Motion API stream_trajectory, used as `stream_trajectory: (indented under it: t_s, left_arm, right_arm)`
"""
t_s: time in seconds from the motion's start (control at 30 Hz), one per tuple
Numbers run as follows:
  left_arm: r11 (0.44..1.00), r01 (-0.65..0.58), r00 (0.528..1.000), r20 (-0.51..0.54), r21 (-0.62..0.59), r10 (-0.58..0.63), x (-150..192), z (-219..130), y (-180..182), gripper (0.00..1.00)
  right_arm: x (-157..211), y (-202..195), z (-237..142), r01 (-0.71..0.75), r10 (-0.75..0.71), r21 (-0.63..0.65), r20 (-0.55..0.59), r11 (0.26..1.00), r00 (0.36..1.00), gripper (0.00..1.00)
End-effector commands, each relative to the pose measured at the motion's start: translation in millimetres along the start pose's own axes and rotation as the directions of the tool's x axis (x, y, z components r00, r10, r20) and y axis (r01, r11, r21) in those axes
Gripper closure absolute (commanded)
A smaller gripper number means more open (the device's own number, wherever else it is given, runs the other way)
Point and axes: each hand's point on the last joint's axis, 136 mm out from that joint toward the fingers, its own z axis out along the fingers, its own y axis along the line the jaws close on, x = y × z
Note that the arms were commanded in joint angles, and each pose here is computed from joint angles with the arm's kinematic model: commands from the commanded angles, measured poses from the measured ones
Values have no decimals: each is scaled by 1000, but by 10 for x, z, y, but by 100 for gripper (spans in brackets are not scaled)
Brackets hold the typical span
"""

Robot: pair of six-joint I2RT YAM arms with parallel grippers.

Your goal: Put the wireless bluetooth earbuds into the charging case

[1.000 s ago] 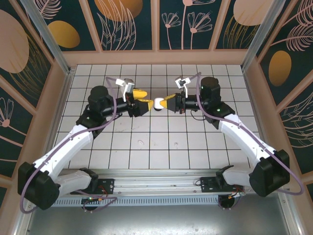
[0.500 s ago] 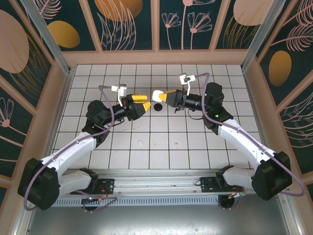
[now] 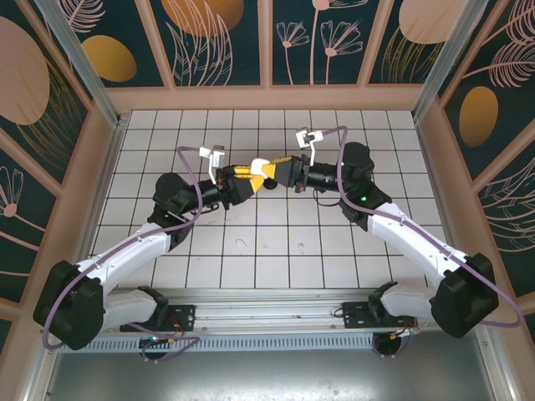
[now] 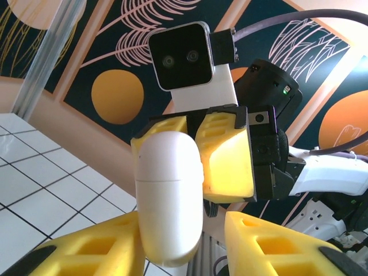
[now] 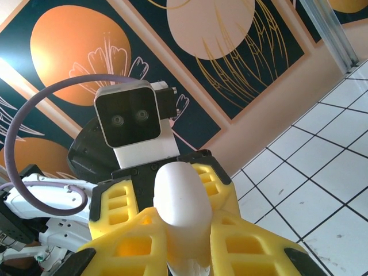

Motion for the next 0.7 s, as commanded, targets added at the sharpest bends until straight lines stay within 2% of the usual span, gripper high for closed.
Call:
stream_trajectory:
  t_s: [0.0,0.07,0.13,0.37,0.47,0.63,0.67]
  left_arm:
    - [995,-101,994,49,13,100,-161,-47,-189,57]
    - [993,-115,992,46,5,115,-163,-63,-201,49]
    - [992,-123,992,42,8,123,-164,-66,-221,50]
    - [993,-116,993,12,-3,116,-117,-44,-172,80]
    - [991,-133,991,22,-17,133,-123,-66,-162,87]
    - [977,-213,977,-24,-11,212,-21,-88,-163,89]
    - [972,-234,972,-34,-1,234,14,-97,-175,93]
  right_arm:
    - [-91,132,11,48,-47,-23,19,999,999,84]
    - [-66,146,31,46,-46,-31,14,998,999,84]
    - [-48,157,46,45,-45,-36,10,998,999,84]
    - [-55,169,67,52,-51,-36,10,998,999,84]
    - [-43,142,82,50,-50,-19,-2,999,999,84]
    - [-92,44,88,30,-31,45,13,999,999,63]
    - [-109,-11,99,17,-19,73,16,997,1000,60]
